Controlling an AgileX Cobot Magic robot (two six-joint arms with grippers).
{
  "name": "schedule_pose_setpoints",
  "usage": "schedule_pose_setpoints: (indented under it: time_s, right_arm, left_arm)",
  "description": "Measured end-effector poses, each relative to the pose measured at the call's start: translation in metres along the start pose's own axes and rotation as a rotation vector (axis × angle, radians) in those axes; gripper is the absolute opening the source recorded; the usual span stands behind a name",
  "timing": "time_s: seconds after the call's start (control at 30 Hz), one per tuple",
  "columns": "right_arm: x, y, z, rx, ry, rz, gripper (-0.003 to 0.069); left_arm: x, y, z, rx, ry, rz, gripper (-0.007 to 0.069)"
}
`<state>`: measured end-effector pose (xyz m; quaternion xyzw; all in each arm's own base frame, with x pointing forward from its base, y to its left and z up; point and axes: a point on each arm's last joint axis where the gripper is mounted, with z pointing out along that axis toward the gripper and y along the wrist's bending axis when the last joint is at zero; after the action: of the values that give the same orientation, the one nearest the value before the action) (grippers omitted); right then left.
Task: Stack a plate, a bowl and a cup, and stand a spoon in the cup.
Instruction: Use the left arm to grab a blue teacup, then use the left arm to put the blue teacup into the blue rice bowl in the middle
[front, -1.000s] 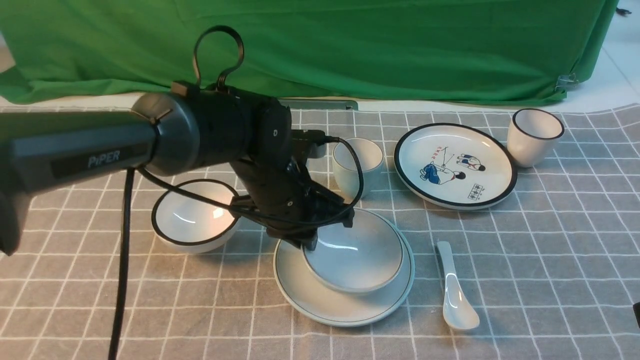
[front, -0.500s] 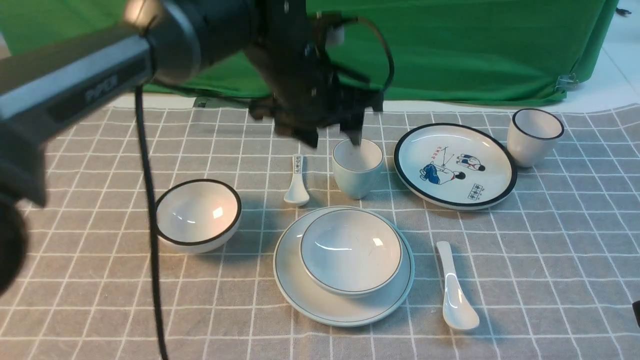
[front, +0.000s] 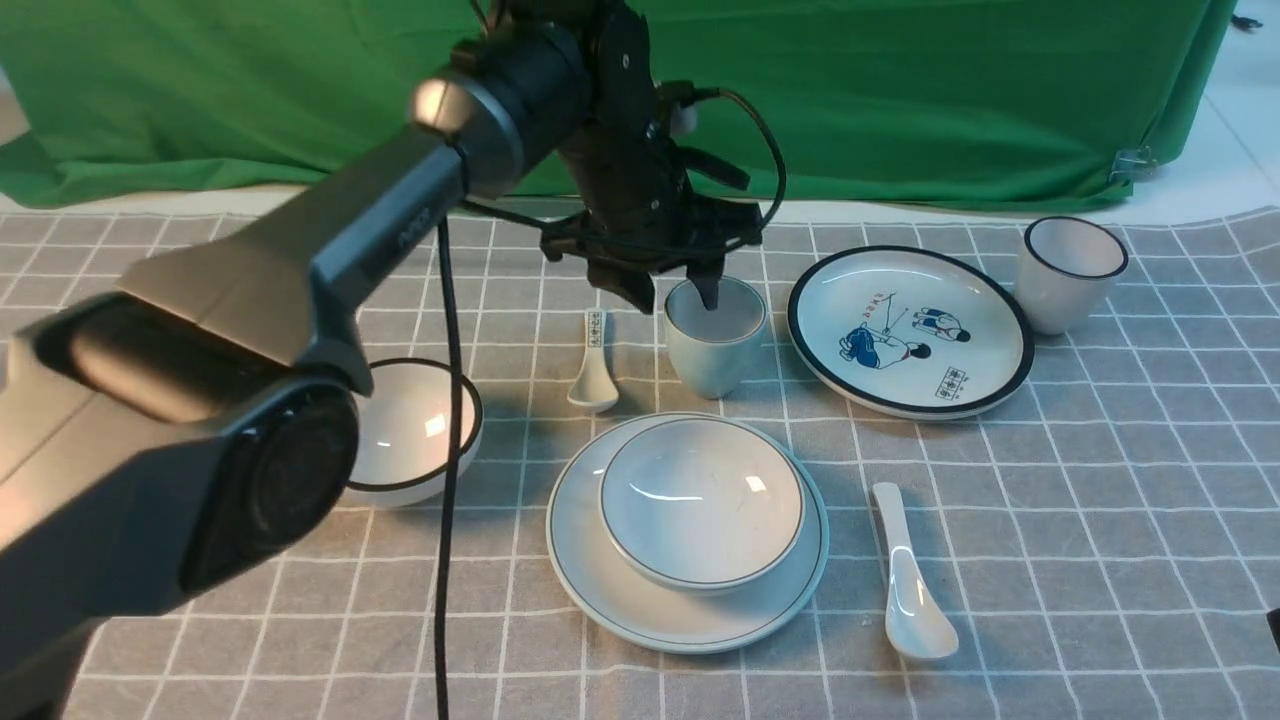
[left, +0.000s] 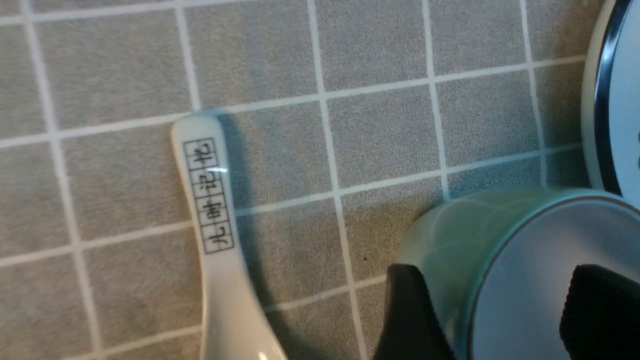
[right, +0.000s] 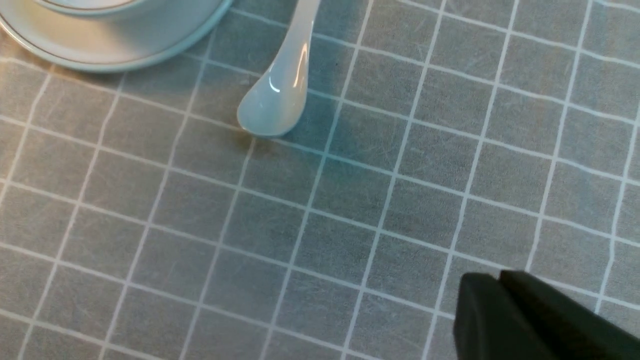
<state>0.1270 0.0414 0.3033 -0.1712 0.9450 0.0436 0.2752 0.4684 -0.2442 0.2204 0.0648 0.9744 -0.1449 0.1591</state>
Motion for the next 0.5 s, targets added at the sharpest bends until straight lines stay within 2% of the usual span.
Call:
schedule_pose_setpoints:
  time_s: [0.1,0.2,0.27,0.37,0.5]
  right_arm:
    - [-0.001,0.000,0.000,0.002,-0.009,-0.004,0.0073]
    - [-0.001,0.000,0.000,0.003,-0.013,-0.007,0.0076]
    - [-0.001,0.000,0.000,0.004,-0.013,-0.007,0.0077]
    - [-0.001,0.000,0.000,0.004,-0.014,-0.007,0.0078]
    - [-0.001,0.000,0.000,0.005,-0.016,-0.008,0.0087]
  left_arm:
    - [0.001,0.001,0.007,-0.002,0.013,0.000,0.0346]
    - [0.002,0.003,0.006,-0.024,0.035,0.022,0.0141]
    - [0.000,0.002,-0.002,-0.033,0.025,0.052,0.0056]
    - [-0.006,-0.003,-0.026,-0.025,-0.031,0.081,0.0027]
    - [-0.010,-0.016,-0.091,0.031,-0.143,0.138,0.0025]
